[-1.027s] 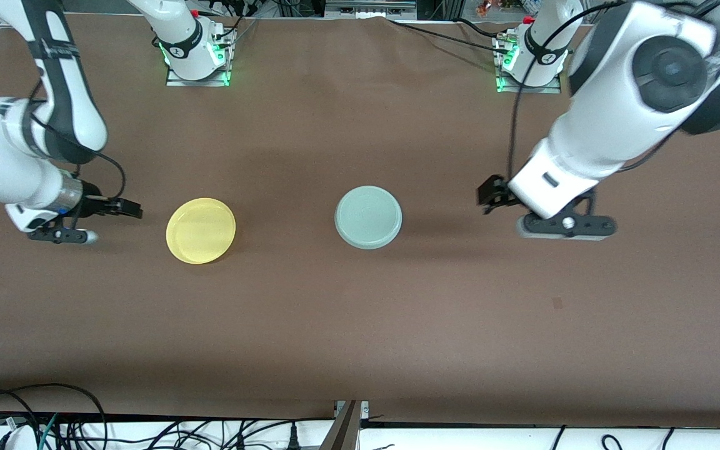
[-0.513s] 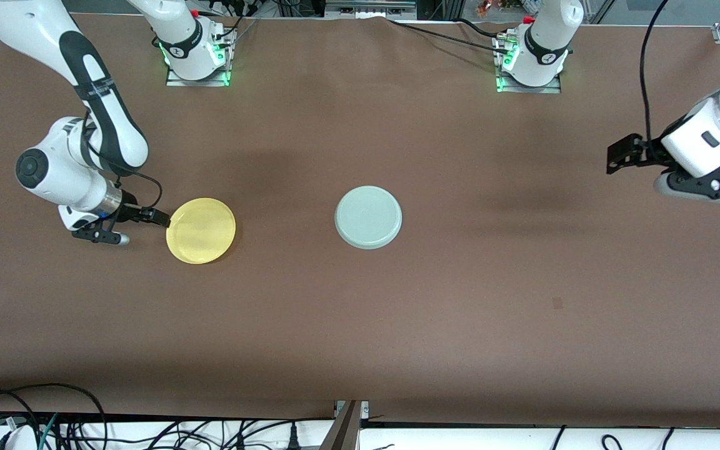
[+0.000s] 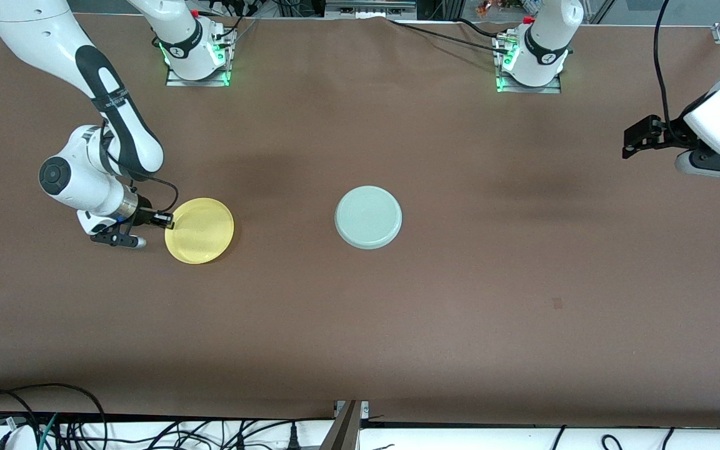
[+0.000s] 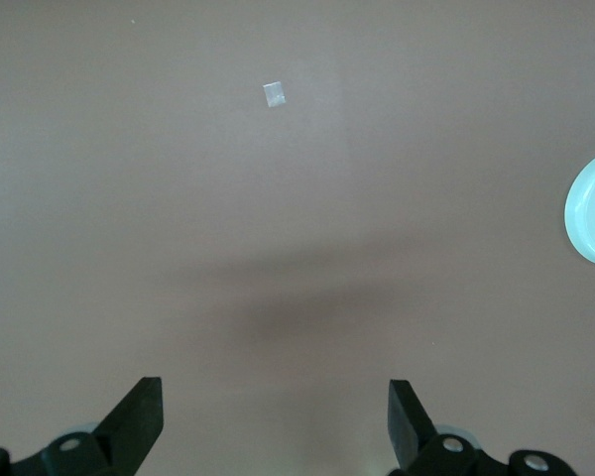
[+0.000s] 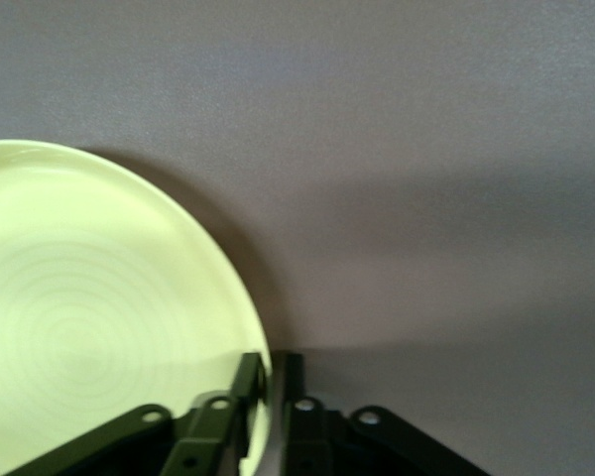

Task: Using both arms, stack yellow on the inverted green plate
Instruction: 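Carry the yellow plate onto the inverted green plate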

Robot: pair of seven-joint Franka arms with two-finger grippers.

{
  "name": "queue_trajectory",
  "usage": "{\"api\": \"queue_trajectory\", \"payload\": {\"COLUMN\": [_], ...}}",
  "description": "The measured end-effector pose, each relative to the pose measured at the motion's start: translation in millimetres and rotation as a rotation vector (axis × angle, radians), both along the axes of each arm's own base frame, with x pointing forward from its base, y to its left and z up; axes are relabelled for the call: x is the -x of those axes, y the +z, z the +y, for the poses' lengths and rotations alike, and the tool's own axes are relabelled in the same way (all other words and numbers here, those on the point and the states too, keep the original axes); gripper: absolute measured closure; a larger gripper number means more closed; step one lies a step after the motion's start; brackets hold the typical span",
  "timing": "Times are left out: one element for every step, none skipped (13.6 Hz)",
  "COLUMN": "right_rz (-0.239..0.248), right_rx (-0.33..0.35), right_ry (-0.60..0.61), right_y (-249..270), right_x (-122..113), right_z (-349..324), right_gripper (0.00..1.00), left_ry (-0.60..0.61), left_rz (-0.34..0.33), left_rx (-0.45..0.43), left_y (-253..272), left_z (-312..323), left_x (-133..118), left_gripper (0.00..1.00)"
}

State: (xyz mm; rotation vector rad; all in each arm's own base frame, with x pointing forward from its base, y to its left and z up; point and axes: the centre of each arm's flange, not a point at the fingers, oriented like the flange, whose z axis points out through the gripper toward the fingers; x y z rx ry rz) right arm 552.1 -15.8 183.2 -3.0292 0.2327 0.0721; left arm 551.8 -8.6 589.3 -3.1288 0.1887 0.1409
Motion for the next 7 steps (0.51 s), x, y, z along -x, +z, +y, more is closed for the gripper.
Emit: {"api": "queue_trajectory", "payload": {"right_rz": [-0.005,-0.008,-0.009,-0.006,0.006,0.022,0.044], "right_rx": [-0.003,-0.004,-0.004,-0.007,-0.015,-0.027,-0.043], "right_ry": [0.0,0.001,0.002,0.005,0.015,0.028,0.046], "right_y": [3.0,4.9,5.6,7.2,12.0,21.6,36.6], "right_x": [-1.7,-2.8,-3.7,-5.3,-9.5,-16.6,-25.3], "right_z": [1.5,2.0,2.4,4.0,8.4,14.5,22.3], "right_gripper": [0.98,0.98,0.98,0.98,0.98,0.98,0.98], "left_ry": [0.012,0.022,0.028,0.03,0.028,0.026,0.025], "left_rz": [-0.002,-0.004,-0.006,-0.007,-0.006,-0.007,-0.015], "left_rx": [0.0,0.0,0.0,0.0,0.0,0.0,0.0], "left_y": [1.0,2.4,3.6,4.1,3.5,3.0,3.8], "left_z": [6.8,13.1,16.8,17.9,16.9,16.0,15.6], "left_x": [0.4,1.1,1.7,2.0,2.0,1.7,0.2], "left_gripper": [0.0,0.0,0.0,0.0,0.0,0.0,0.0]}}
